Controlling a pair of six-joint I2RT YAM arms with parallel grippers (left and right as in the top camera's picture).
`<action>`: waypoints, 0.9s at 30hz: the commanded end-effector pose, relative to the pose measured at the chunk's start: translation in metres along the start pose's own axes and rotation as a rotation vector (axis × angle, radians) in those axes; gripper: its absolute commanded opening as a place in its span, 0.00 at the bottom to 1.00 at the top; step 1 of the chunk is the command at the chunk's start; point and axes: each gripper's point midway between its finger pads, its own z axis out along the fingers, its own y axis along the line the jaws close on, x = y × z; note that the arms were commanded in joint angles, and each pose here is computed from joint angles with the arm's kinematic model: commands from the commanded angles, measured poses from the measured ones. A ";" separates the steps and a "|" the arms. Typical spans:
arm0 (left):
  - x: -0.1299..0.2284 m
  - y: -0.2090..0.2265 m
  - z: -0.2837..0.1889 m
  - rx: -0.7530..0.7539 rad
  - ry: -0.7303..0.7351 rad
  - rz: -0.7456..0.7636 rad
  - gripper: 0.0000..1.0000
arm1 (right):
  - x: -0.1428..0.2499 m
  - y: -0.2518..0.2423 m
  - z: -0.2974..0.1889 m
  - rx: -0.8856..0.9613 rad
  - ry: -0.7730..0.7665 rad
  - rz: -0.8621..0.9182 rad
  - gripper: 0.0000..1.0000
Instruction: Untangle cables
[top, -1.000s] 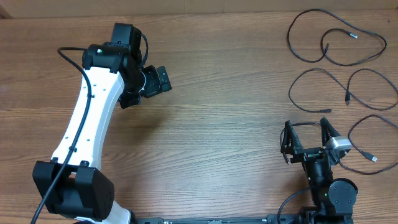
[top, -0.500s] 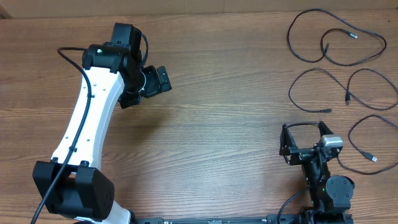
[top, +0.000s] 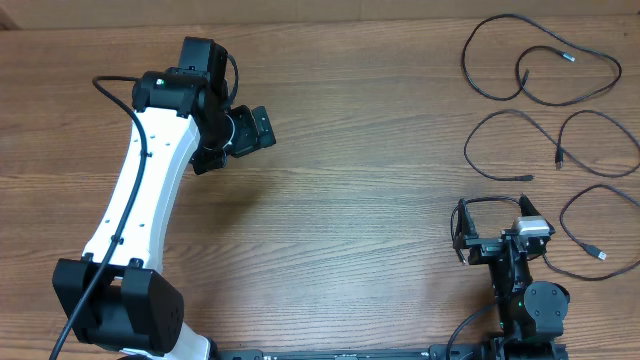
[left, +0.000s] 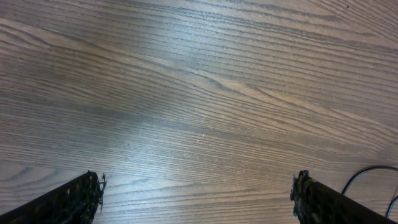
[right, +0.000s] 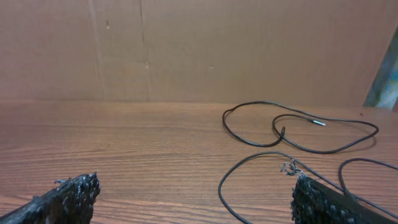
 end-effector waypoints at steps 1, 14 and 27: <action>0.000 -0.001 0.002 0.004 0.010 0.011 1.00 | 0.002 0.001 0.000 -0.002 -0.003 -0.001 1.00; 0.000 -0.001 0.002 0.004 0.009 0.011 0.99 | 0.002 0.003 0.000 -0.010 -0.002 0.071 1.00; 0.000 -0.001 0.002 0.004 0.010 0.011 1.00 | 0.002 0.004 0.000 -0.010 -0.001 -0.002 1.00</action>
